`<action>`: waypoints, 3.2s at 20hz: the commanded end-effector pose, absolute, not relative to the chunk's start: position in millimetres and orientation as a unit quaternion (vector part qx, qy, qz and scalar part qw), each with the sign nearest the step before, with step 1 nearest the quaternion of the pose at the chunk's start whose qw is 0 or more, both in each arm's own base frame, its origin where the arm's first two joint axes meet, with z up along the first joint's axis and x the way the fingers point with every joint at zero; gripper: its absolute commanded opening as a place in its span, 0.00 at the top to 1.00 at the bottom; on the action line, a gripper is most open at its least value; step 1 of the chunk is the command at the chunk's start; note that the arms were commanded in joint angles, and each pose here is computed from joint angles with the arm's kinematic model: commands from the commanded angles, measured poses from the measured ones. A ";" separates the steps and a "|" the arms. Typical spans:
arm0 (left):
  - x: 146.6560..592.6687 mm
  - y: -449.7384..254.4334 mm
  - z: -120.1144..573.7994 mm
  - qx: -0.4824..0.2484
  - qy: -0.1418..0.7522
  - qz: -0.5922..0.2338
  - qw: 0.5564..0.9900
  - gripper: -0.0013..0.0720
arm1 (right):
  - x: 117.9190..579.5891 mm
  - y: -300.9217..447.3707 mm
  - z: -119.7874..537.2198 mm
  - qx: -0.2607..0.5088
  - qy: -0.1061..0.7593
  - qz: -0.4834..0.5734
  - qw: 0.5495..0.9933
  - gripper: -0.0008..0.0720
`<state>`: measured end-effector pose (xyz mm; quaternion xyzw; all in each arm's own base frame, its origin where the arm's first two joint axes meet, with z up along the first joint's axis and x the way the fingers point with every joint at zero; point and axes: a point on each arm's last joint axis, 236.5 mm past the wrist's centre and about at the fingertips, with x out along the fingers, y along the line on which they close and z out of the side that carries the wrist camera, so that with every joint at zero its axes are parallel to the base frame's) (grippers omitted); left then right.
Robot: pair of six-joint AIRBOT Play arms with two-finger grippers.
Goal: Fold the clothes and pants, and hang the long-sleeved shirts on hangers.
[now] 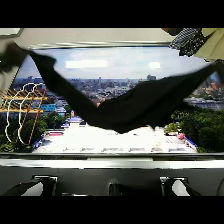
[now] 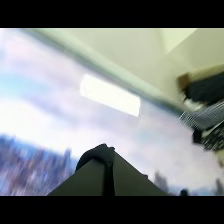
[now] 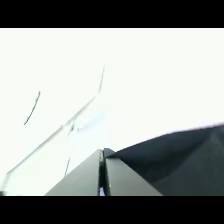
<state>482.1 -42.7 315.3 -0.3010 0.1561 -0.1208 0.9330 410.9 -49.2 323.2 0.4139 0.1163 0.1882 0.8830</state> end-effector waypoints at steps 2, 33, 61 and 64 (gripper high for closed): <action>429.6 -48.5 481.0 -0.256 -0.010 -0.168 0.952 0.94 | 365.8 -30.2 524.9 0.271 -0.090 0.182 0.941 0.93; 529.4 24.6 318.1 -0.212 0.143 -0.004 0.967 0.94 | 630.4 135.8 248.0 0.305 0.193 0.177 0.916 0.92; 338.3 -52.3 -3.3 -0.395 0.582 -0.032 0.710 0.00 | 283.4 17.7 36.6 0.436 0.551 -0.003 0.712 0.16; 305.6 -77.9 -30.0 -0.386 0.621 -0.044 0.681 0.00 | 237.8 74.4 -6.5 0.429 0.588 0.016 0.686 0.16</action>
